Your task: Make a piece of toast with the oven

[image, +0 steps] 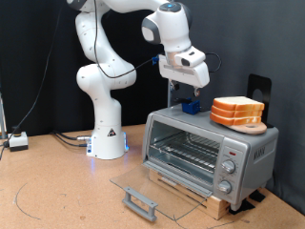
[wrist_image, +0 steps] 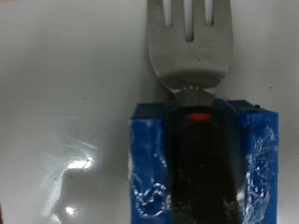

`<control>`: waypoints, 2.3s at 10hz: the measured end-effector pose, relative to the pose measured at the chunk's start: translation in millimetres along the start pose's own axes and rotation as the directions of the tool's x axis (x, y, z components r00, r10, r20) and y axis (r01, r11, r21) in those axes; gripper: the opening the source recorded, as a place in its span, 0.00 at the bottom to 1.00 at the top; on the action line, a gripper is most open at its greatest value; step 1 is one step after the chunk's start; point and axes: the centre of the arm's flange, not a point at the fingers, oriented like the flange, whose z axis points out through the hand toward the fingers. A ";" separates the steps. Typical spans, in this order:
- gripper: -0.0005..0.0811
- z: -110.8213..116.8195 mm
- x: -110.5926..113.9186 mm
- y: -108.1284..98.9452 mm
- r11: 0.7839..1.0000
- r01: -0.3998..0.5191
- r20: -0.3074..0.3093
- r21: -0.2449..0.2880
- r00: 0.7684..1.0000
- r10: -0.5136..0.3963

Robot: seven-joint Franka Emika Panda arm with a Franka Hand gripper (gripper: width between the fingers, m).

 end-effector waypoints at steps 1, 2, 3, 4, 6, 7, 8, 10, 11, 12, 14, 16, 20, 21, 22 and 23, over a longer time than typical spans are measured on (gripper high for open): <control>1.00 4.0 0.7 2.8 1.000 -0.004 0.004 0.002 1.000 0.004; 1.00 8.1 1.1 5.4 1.000 -0.009 0.010 0.006 1.000 0.009; 1.00 11.6 1.5 7.1 1.000 -0.010 0.015 0.010 1.000 0.010; 1.00 15.2 2.1 8.3 1.000 -0.010 0.021 0.014 1.000 0.010; 1.00 21.1 4.1 9.0 1.000 -0.009 0.030 0.015 1.000 0.008; 1.00 23.9 4.8 9.3 1.000 -0.010 0.033 0.020 0.999 0.009; 1.00 25.9 5.1 9.2 1.000 -0.011 0.034 0.024 0.999 0.010; 1.00 30.4 7.0 8.3 0.999 -0.008 0.036 0.031 0.999 0.007; 1.00 32.5 8.4 7.6 1.000 -0.005 0.036 0.030 0.999 0.004; 1.00 33.9 9.7 6.8 1.000 -0.002 0.034 0.028 0.999 0.001; 1.00 35.7 11.1 5.1 1.000 0.006 0.036 0.026 0.999 -0.007; 1.00 38.1 11.5 3.4 1.000 0.011 0.044 0.024 0.999 -0.012; 1.00 46.3 11.8 9.1 1.000 0.006 0.047 0.011 0.999 -0.007; 1.00 47.9 11.8 10.0 1.000 0.004 0.049 0.013 0.999 -0.005; 1.00 49.4 11.8 10.9 1.000 0.003 0.051 0.014 0.999 -0.003; 1.00 50.5 11.8 11.6 1.000 0.001 0.052 0.015 0.999 -0.002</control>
